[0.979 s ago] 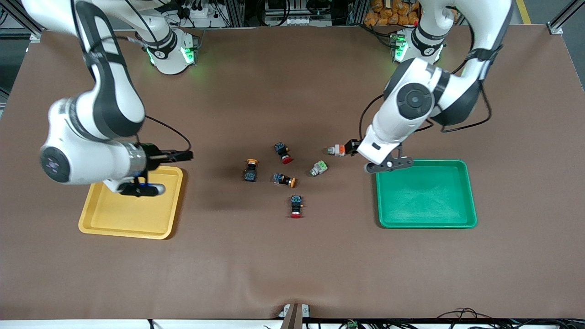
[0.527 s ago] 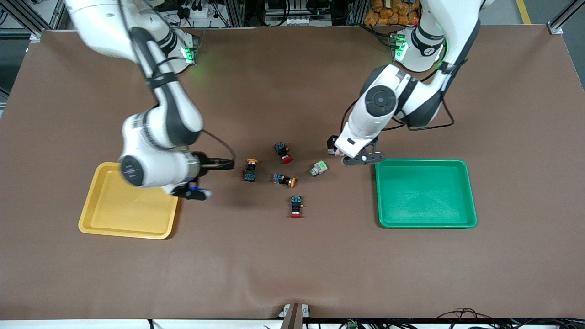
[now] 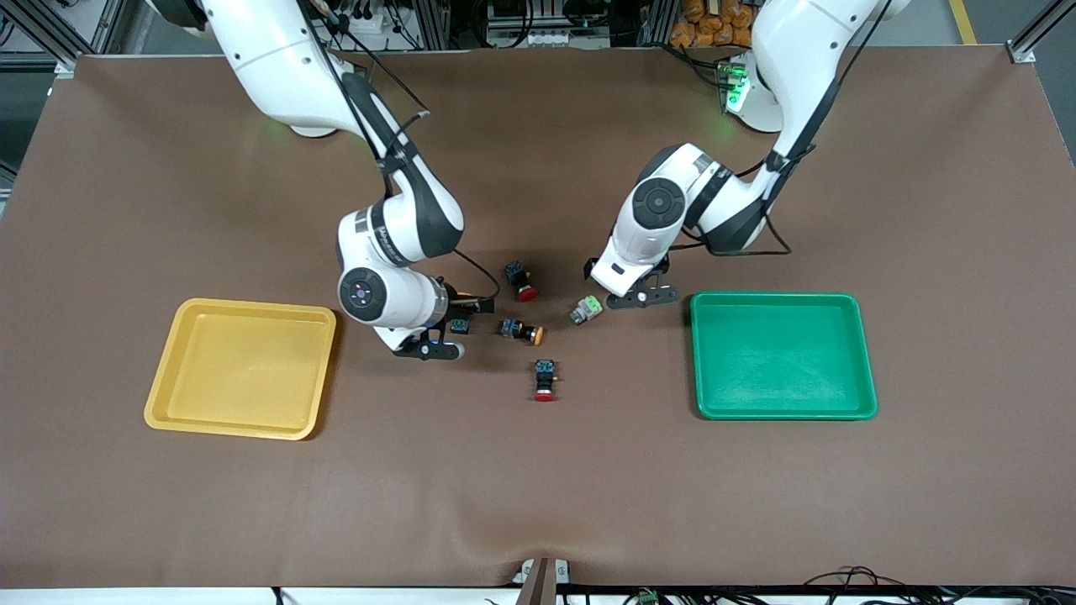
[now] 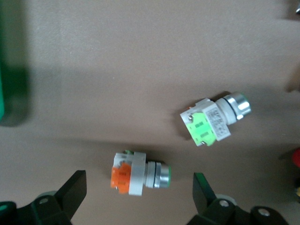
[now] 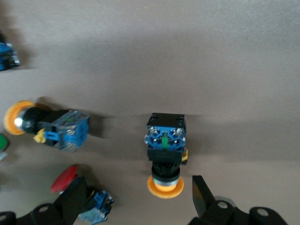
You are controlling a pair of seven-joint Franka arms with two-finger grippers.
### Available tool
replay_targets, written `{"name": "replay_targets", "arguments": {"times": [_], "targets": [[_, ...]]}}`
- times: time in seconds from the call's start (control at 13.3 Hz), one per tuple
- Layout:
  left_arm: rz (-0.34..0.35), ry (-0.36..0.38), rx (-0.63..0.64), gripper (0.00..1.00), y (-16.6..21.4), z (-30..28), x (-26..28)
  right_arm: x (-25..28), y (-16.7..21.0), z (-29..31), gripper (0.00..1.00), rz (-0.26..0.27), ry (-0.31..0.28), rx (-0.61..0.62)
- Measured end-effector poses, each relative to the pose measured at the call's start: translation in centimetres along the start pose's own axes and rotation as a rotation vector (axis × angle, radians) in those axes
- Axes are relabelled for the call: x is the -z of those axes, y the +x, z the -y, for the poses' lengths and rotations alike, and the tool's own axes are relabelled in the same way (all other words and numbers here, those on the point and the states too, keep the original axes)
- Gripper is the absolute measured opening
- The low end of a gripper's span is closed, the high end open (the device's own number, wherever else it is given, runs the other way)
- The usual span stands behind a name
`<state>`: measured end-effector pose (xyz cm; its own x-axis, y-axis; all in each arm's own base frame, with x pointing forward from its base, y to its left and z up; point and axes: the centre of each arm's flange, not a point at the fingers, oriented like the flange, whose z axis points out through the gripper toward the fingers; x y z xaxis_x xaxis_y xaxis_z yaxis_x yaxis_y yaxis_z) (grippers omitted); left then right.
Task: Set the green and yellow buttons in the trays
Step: 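Grasp the orange-body button with the left gripper while the right gripper grasps the yellow-cap button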
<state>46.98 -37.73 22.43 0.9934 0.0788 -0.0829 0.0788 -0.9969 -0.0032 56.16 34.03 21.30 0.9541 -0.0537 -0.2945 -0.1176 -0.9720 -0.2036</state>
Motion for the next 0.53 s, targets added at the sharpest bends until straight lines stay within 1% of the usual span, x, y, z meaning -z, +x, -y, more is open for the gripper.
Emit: {"name": "replay_targets", "arguments": {"times": [0.15,0.3,0.53], "targets": [[-0.002,0.018,-0.028,1.00,-0.1,0.0,-1.5,-0.4,0.4,-0.5,1.00,-0.006,-0.005,-0.004],[0.006,0.026,-0.040,1.00,-0.4,-0.3,-2.4,-0.8,0.6,-0.3,1.00,-0.027,-0.006,0.005],[0.012,0.030,-0.054,1.00,-1.1,-0.8,-2.9,-2.3,0.2,0.4,1.00,-0.028,-0.024,0.023]]}}
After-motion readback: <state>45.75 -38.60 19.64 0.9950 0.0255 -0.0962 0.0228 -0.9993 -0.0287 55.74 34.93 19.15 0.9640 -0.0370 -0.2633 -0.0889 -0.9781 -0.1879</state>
